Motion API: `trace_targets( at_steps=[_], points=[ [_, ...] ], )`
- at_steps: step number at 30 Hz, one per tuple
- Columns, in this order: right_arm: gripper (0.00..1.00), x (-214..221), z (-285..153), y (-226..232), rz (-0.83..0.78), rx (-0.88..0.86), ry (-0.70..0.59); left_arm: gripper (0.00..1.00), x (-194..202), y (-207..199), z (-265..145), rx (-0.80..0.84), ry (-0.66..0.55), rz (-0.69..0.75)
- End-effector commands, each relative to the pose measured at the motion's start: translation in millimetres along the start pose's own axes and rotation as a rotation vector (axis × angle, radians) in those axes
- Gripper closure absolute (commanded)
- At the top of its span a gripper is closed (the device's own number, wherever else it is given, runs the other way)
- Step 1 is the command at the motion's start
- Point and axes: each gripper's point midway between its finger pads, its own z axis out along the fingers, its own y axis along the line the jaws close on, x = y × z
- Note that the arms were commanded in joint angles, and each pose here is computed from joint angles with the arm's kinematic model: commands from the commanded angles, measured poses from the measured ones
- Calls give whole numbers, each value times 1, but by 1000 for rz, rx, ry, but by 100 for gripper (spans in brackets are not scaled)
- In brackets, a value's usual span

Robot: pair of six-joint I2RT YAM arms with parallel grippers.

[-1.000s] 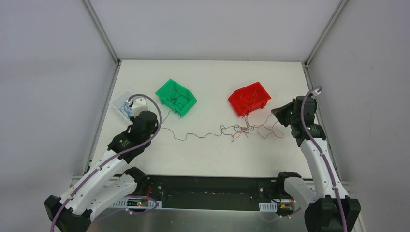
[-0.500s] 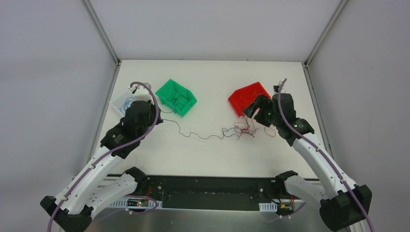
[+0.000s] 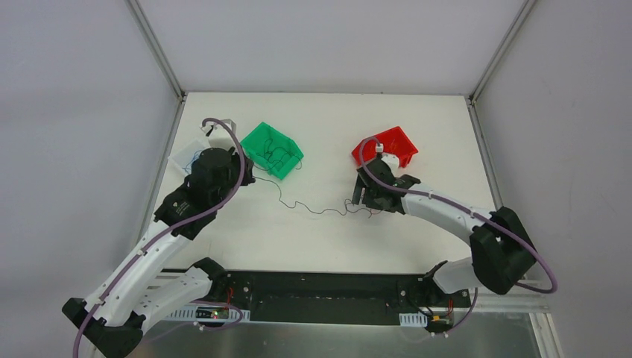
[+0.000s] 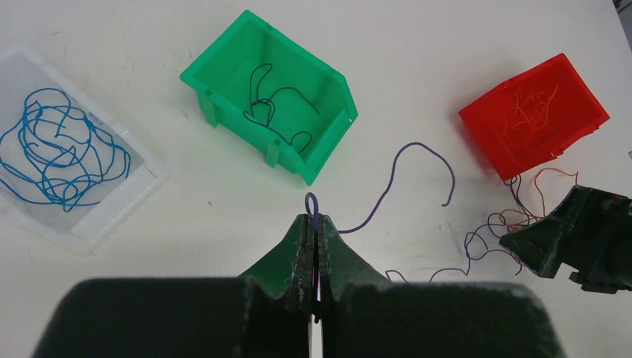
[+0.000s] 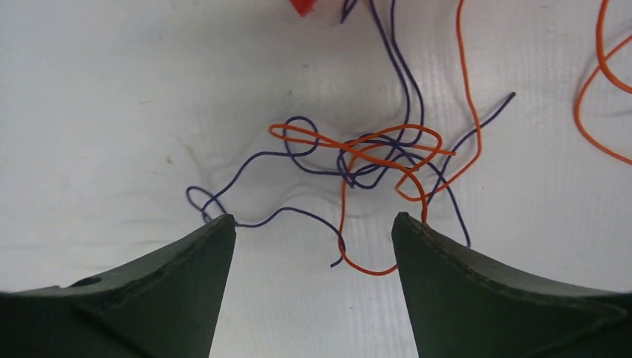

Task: Untangle the cables

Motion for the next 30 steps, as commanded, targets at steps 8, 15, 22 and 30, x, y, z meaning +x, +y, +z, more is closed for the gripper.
trace_targets(
  at_steps=[8,15,22,30],
  points=[
    [33,-6,26,-34,-92,265,-83,100,-47,19,-18,-82,-157,52],
    [66,-7,41,-68,9,364,-61,100,-77,58,-46,-265,-253,128],
    [100,-30,27,-97,124,399,-157,100,-92,111,-82,-565,-323,126],
    [100,-43,18,-117,218,377,-180,100,-90,114,-83,-571,-327,128]
  ],
)
